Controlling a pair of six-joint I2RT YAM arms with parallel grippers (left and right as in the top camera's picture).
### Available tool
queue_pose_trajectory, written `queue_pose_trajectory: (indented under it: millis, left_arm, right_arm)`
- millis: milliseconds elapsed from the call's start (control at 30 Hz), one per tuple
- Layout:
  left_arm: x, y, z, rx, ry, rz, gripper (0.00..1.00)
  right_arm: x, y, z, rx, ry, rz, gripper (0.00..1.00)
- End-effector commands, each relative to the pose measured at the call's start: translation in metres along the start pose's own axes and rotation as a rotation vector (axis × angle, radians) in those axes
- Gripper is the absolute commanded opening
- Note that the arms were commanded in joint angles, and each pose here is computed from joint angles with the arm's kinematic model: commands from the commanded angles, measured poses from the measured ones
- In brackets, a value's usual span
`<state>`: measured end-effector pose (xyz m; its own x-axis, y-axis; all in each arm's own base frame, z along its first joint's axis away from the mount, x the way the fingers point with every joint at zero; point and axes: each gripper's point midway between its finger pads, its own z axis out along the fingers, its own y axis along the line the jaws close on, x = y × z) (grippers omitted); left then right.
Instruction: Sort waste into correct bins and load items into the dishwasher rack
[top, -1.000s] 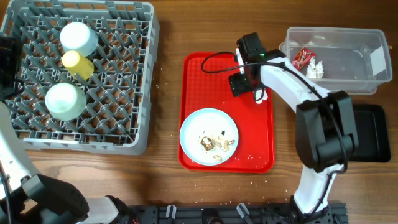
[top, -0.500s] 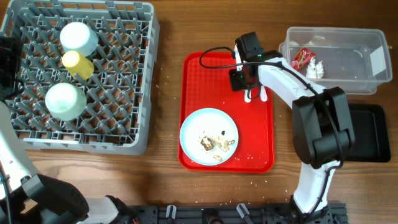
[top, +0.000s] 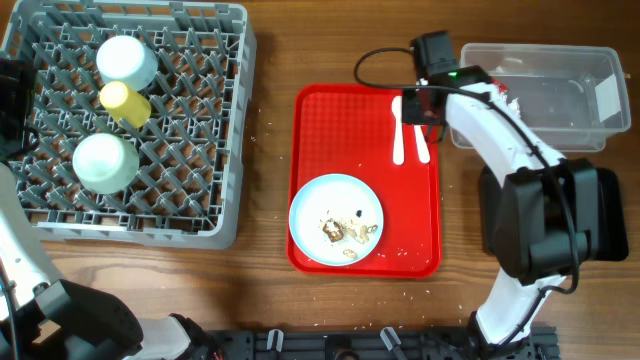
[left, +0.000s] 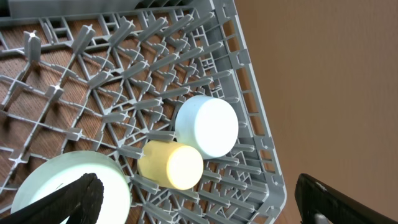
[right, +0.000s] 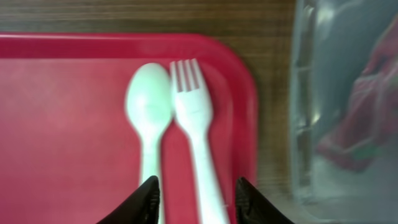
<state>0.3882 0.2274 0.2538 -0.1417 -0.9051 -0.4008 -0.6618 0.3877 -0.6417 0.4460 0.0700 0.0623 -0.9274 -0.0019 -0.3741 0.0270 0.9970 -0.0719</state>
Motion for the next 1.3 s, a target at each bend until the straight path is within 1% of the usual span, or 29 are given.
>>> queue_pose_trajectory:
  millis: [0,67,133,200,300,433,500,533,567,600,667,767,900,1067,1167,1267]
  left_arm:
    - [0.000,-0.005,-0.006,0.016,-0.008,0.002,1.00]
    - [0.000,-0.005,-0.006,0.017,-0.008,0.002,1.00]
    - [0.000,-0.005,-0.006,0.016,-0.008,0.002,1.00]
    - [0.000,-0.005,-0.006,0.016,-0.008,0.002,1.00]
    - [0.000,-0.005,-0.006,0.017,-0.008,0.002,1.00]
    - [0.000,-0.005,-0.006,0.016,-0.008,0.002,1.00]
    - [0.000,-0.005,-0.006,0.017,-0.008,0.002,1.00]
    - [0.000,-0.005,-0.006,0.016,-0.008,0.002,1.00]
    - [0.000,-0.005,-0.006,0.016,-0.008,0.002,1.00]
    - [0.000,-0.005,-0.006,0.017,-0.008,0.002,1.00]
    - [0.000,-0.005,-0.006,0.017,-0.008,0.002,1.00]
    - [0.000,-0.005,-0.006,0.016,-0.008,0.002,1.00]
    - [0.000,-0.005,-0.006,0.017,-0.008,0.002,1.00]
    - [0.000,-0.005,-0.006,0.016,-0.008,0.002,1.00]
    - [0.000,-0.005,-0.006,0.017,-0.008,0.002,1.00]
    - [0.000,-0.005,-0.006,0.017,-0.008,0.002,1.00]
  right_arm:
    - [0.008,0.000,0.019,-0.081,0.054,-0.137,0.33]
    - [0.011,0.000,0.028,-0.111,0.069,-0.146,0.33]
    - [0.012,0.012,0.035,-0.170,0.070,-0.158,0.32]
    - [0.015,0.018,0.040,-0.190,0.080,-0.163,0.33]
    - [0.024,0.009,0.057,-0.133,0.116,-0.165,0.33]
    - [0.036,0.006,0.071,-0.122,0.161,-0.166,0.32]
    - [0.044,0.006,0.077,-0.121,0.183,-0.165,0.27]
    - [0.049,0.006,0.081,-0.120,0.189,-0.154,0.19]
    - [0.052,0.005,0.083,-0.117,0.194,-0.134,0.14]
    - [0.054,0.005,0.083,-0.115,0.198,-0.117,0.06]
    - [0.051,0.006,0.082,-0.112,0.195,-0.080,0.04]
    - [0.038,0.006,0.070,-0.114,0.176,-0.032,0.04]
    - [0.014,0.006,0.039,-0.125,0.116,0.007,0.04]
    - [0.016,0.009,0.028,-0.148,0.127,0.034,0.04]
    - [0.013,0.026,0.012,-0.258,0.119,0.039,0.04]
    - [-0.005,0.042,-0.030,-0.384,0.049,0.077,0.04]
